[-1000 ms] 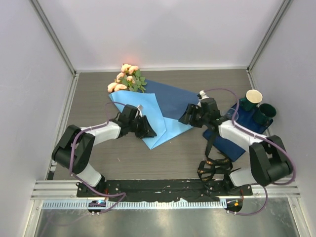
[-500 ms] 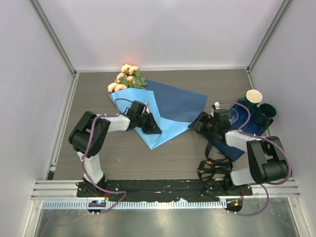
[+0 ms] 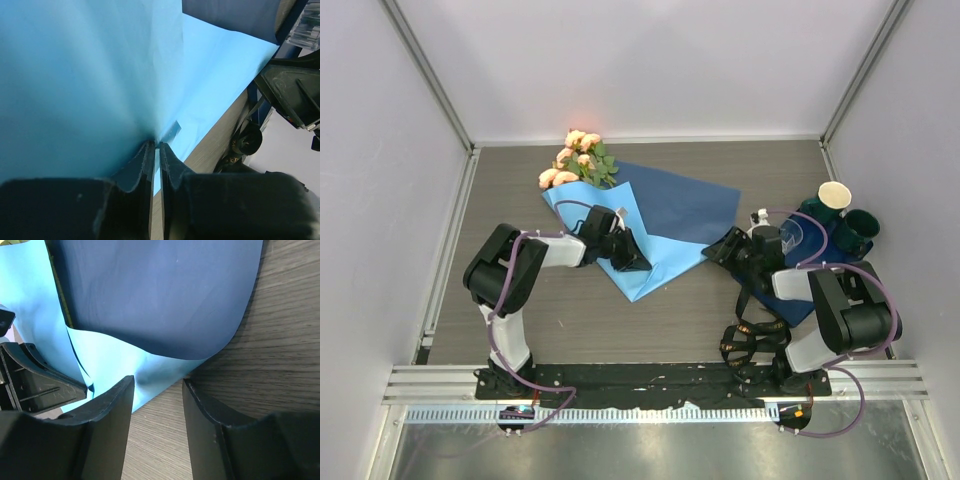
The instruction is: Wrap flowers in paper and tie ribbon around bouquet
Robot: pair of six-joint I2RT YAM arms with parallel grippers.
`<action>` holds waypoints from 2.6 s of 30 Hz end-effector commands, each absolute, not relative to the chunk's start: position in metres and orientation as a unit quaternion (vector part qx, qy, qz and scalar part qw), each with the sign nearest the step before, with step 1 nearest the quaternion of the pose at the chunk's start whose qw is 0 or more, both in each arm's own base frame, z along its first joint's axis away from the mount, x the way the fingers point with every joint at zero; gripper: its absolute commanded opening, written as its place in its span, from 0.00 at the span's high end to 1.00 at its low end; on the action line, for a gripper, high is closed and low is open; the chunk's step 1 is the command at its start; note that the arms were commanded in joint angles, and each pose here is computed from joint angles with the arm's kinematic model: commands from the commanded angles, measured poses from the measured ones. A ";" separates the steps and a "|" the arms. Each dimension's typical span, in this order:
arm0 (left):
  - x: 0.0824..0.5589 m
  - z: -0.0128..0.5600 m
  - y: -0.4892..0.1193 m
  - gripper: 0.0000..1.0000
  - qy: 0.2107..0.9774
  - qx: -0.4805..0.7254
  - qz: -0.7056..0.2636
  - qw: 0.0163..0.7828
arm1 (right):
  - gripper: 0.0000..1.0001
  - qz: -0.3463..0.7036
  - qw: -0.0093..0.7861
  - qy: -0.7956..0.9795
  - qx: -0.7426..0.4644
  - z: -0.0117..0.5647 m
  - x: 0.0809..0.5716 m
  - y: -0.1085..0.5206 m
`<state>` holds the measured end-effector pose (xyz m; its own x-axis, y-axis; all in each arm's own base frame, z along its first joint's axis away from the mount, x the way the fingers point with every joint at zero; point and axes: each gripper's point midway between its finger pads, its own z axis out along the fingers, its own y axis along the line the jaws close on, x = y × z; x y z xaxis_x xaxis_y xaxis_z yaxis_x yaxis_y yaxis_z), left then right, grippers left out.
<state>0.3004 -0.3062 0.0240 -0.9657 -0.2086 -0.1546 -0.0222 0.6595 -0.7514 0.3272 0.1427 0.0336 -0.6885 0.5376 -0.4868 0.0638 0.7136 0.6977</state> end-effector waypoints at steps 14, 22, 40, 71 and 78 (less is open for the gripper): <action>0.285 -0.007 -0.296 0.92 0.921 -0.067 -0.373 0.088 | 1.00 0.356 0.497 0.787 0.080 0.113 0.364 0.158; 0.282 -0.013 -0.294 0.93 0.921 -0.074 -0.371 0.088 | 1.00 0.365 0.494 0.786 -0.070 0.176 0.325 0.266; 0.290 0.027 -0.293 0.90 0.893 -0.068 -0.412 0.169 | 1.00 0.397 0.417 0.803 -0.154 0.144 0.284 0.336; 0.308 0.149 -0.142 0.41 0.812 -0.274 -0.427 0.289 | 1.00 0.363 0.295 0.865 -0.183 0.048 0.277 0.382; 0.336 0.170 -0.164 0.47 0.790 -0.243 -0.494 0.271 | 0.99 0.326 0.321 0.877 -0.148 0.050 0.295 0.375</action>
<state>0.3140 -0.1453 0.1165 -0.7006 -0.6982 -0.1468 -0.2981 0.4734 -0.8288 0.2728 0.3721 0.0330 -0.7852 -0.1085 -0.6096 -0.4951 0.7013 0.5129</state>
